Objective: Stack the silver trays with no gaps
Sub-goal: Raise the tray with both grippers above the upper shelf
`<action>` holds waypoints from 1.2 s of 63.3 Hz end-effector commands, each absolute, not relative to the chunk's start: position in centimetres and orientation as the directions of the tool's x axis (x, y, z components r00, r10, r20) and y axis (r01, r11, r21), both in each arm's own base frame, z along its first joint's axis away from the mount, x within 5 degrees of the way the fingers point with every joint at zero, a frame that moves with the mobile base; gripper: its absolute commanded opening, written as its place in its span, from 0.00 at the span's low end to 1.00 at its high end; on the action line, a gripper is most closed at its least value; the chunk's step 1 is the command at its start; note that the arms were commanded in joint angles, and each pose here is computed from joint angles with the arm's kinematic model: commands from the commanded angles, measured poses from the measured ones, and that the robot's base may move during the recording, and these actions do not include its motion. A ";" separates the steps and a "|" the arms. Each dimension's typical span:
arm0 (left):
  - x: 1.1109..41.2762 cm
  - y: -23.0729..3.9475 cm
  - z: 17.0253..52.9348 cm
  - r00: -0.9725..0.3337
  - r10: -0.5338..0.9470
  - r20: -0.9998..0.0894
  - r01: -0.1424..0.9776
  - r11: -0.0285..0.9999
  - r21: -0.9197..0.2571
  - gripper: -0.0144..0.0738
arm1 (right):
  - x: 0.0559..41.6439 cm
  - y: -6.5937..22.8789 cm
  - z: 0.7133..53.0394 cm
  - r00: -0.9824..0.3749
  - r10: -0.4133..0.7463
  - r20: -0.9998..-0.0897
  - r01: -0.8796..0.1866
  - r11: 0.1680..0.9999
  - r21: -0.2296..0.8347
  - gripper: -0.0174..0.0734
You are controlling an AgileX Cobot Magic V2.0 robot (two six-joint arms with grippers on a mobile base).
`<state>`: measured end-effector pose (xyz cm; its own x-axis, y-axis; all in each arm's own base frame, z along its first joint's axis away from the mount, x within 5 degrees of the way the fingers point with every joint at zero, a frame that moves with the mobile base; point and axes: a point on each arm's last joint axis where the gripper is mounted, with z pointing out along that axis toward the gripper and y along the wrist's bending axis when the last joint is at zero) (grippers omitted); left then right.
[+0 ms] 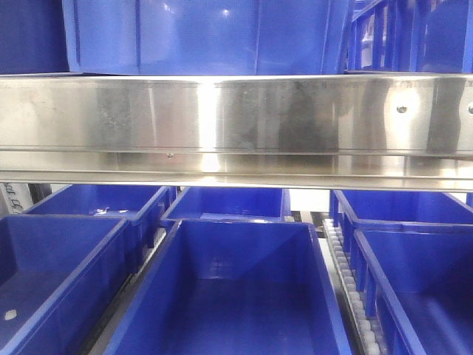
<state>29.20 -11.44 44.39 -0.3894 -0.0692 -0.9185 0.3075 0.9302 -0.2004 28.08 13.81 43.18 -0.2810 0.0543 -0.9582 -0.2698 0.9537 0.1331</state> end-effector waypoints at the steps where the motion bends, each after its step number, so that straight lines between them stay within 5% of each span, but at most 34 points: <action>1: 28.8 -11.7 45.5 -0.332 -0.116 -0.936 0.330 0.915 -0.231 0.15 | 27.8 14.4 44.5 -0.185 0.080 -0.979 -0.341 0.929 0.140 0.11; 30: 29.0 -11.7 46.2 -0.266 -0.143 -0.953 0.340 0.911 -0.232 0.15 | 27.7 14.6 44.9 -0.152 0.091 -0.984 -0.366 0.920 0.141 0.11; 48: 29.4 -11.3 46.2 -0.220 -0.071 -0.973 0.327 0.934 -0.143 0.15 | 28.2 14.6 43.0 -0.263 0.075 -0.962 -0.313 0.936 0.158 0.11; 76: 35.5 -9.0 37.8 -0.556 0.004 -0.831 0.164 0.981 -0.105 0.15 | 31.3 18.1 35.9 -0.511 -0.031 -0.859 -0.269 0.955 0.125 0.11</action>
